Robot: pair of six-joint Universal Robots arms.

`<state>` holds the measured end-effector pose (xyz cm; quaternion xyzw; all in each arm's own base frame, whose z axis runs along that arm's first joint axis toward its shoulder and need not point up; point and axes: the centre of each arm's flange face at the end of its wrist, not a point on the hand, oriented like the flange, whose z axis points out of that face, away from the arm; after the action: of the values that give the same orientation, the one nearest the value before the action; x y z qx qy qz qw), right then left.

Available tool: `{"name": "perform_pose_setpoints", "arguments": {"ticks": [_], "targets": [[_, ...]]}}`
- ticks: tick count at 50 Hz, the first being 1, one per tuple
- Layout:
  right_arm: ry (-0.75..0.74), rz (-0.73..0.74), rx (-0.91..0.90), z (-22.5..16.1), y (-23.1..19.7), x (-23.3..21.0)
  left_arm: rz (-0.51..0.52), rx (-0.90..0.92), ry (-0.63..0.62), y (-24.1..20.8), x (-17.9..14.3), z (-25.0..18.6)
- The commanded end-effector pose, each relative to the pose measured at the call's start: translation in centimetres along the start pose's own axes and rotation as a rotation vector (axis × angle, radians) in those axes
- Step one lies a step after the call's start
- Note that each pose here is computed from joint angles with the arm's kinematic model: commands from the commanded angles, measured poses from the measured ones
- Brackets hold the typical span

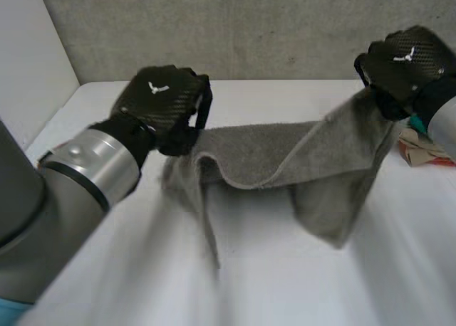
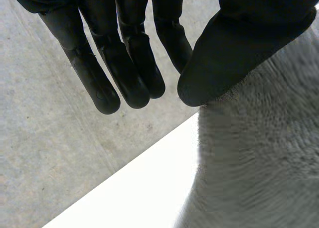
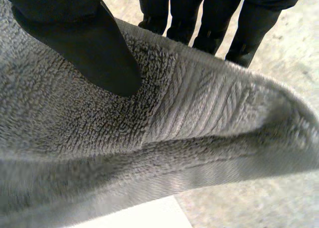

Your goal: Fold the laundry.

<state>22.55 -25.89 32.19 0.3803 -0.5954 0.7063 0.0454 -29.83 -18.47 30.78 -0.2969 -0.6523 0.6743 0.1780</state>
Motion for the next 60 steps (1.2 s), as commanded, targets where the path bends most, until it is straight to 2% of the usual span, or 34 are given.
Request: {"name": "perform_pose_setpoints", "arguments": {"ticks": [1,7,12,18,22,26,27,31,37,42,54,60], "targets": [[-0.114,0.018,-0.036,0.8,1.0,-3.6,0.042,-0.143,-0.073,5.0,-4.8,4.1],[-0.220,0.031,-0.177,2.4,4.7,-9.1,0.152,-0.254,-0.076,11.2,-6.0,8.5],[-0.190,0.032,-0.212,3.5,6.5,-10.0,0.224,-0.302,-0.047,14.9,-6.0,11.3],[-0.148,0.028,-0.211,4.0,7.2,-10.0,0.227,-0.296,-0.035,14.6,-5.3,11.2],[-0.127,0.029,-0.222,4.1,7.6,-9.6,0.234,-0.269,-0.082,11.8,-5.4,9.3],[-0.109,0.033,-0.208,4.3,7.6,-9.3,0.183,-0.256,-0.157,10.1,-5.4,6.7],[-0.109,0.033,-0.208,4.3,7.6,-9.4,0.142,-0.241,-0.172,9.4,-5.1,5.6],[-0.106,0.033,-0.207,4.2,7.8,-9.5,0.021,-0.203,-0.168,7.8,-3.8,2.4],[-0.117,0.035,-0.227,3.8,8.5,-9.9,-0.066,-0.187,-0.164,8.4,-2.9,0.2],[-0.136,0.035,-0.245,3.3,9.0,-10.4,-0.067,-0.188,-0.164,10.5,-2.6,1.5],[-0.140,0.038,-0.252,2.0,9.1,-10.2,-0.103,-0.216,-0.131,15.3,-1.7,8.3],[-0.144,0.039,-0.251,1.6,9.0,-10.2,-0.111,-0.210,-0.120,16.1,-1.4,9.7]]}}
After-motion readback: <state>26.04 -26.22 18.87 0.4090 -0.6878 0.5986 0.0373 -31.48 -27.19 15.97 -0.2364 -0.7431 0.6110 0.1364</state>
